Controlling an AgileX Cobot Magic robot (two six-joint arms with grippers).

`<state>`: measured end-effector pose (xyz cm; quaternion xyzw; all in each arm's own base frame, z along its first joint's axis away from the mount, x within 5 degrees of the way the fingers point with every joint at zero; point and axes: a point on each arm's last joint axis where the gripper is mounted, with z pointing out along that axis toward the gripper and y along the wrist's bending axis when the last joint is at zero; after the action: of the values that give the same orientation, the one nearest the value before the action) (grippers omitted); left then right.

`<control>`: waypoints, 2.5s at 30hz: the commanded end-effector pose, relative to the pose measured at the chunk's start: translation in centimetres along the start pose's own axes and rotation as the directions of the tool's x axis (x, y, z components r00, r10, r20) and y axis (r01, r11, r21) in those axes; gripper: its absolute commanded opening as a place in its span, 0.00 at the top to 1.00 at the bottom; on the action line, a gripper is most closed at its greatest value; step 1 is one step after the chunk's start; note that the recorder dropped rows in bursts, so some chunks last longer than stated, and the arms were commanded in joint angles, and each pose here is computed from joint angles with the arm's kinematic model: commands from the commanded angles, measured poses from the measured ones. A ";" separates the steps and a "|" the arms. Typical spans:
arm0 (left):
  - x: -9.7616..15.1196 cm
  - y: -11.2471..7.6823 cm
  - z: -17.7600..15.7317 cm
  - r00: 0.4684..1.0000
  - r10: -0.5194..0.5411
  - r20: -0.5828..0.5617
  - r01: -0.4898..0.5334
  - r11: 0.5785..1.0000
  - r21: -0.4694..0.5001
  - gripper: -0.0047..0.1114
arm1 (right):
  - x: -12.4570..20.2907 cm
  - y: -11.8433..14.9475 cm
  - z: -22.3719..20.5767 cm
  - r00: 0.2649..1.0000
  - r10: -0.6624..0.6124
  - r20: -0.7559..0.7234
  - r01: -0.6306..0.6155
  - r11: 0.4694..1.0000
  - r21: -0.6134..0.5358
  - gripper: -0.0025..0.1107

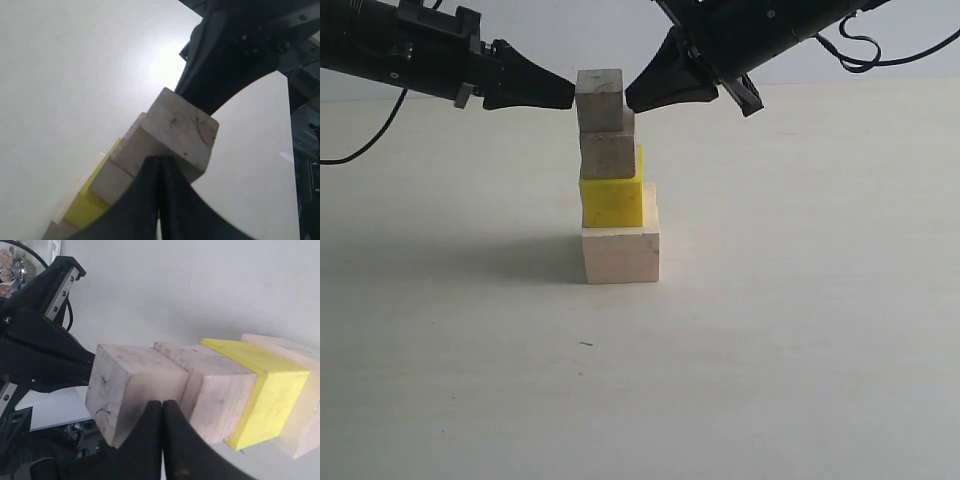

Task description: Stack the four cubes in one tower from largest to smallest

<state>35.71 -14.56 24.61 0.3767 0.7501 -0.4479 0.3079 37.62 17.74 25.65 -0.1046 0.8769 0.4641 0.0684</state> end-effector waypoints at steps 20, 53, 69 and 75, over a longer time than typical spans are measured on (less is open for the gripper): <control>-0.4 -0.2 0.3 1.000 -0.003 0.021 0.002 1.000 0.017 0.96 | -0.8 0.5 -3.9 0.989 -0.044 0.138 0.037 0.998 0.049 0.98; -0.7 0.5 0.0 0.922 -0.381 0.069 0.383 0.924 -0.016 0.96 | -0.7 0.6 -3.9 0.991 -0.048 0.128 0.043 0.998 0.047 0.98; 0.1 1.2 -1.4 0.853 -0.516 0.074 0.517 0.856 0.007 0.96 | -0.7 0.6 -3.9 0.990 -0.054 0.128 0.048 0.998 0.048 0.98; 0.5 1.3 -1.2 0.840 -0.538 0.063 0.539 0.842 0.013 0.96 | -0.7 0.6 -3.9 0.990 -0.054 0.128 0.048 0.998 0.048 0.98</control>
<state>36.54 -12.70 24.37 0.1428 0.8186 -0.5171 0.2052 38.18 15.02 27.96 -0.0884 0.8801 0.4472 0.1325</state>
